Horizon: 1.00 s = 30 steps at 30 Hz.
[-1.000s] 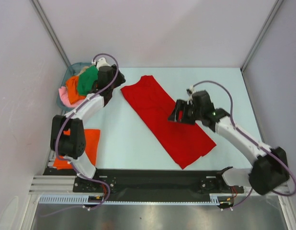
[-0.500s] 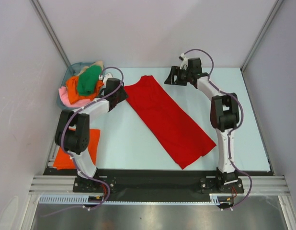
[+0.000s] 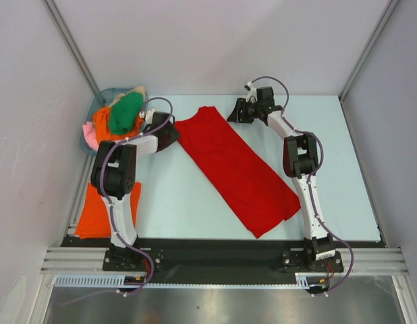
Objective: Fold and stack the t-shirts
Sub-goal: Fold the tshirt
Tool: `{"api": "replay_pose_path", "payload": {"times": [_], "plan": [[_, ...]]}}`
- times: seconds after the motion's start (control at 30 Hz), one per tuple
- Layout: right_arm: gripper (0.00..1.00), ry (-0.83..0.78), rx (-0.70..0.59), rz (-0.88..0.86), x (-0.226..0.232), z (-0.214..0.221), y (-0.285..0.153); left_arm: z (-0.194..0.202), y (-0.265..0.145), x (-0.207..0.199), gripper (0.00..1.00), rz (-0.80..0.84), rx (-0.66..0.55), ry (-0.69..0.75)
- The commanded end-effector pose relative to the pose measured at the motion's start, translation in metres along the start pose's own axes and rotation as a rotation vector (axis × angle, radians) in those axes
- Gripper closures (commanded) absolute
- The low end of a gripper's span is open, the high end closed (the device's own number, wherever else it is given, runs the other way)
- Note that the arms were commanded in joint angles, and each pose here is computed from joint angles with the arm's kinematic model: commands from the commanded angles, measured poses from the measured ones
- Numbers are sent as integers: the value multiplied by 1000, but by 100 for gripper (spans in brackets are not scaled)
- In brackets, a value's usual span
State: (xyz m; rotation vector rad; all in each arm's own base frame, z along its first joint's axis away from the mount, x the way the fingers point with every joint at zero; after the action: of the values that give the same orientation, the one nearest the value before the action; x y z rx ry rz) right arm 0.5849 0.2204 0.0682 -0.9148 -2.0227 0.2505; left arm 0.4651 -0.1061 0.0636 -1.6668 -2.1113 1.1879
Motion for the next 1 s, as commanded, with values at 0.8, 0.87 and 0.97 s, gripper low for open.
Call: {"api": "replay_pose_path", "payload": {"times": [0.8, 0.87, 0.97], "plan": [[100, 229, -2, -182, -14, 11, 18, -47, 71, -49, 77, 214, -42, -203], [100, 238, -32, -155, -19, 9, 13, -48, 79, -55, 77, 244, -55, -204], [100, 229, -129, -89, -26, -3, -7, -58, 86, -70, 78, 314, -73, -210]]}}
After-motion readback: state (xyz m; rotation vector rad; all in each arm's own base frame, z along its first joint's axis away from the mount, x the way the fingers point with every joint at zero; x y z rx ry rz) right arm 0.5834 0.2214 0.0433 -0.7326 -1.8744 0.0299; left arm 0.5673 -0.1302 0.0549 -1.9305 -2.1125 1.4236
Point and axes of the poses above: each gripper's point midway between its finger pads, its own y axis out along the fingers, its own x axis along the line the jaws close on, z = x × y, the point moved 5 cm from there along -y, back along the fingers, and after that the axes turned 7 degrees about y, right-handed, at the moved point
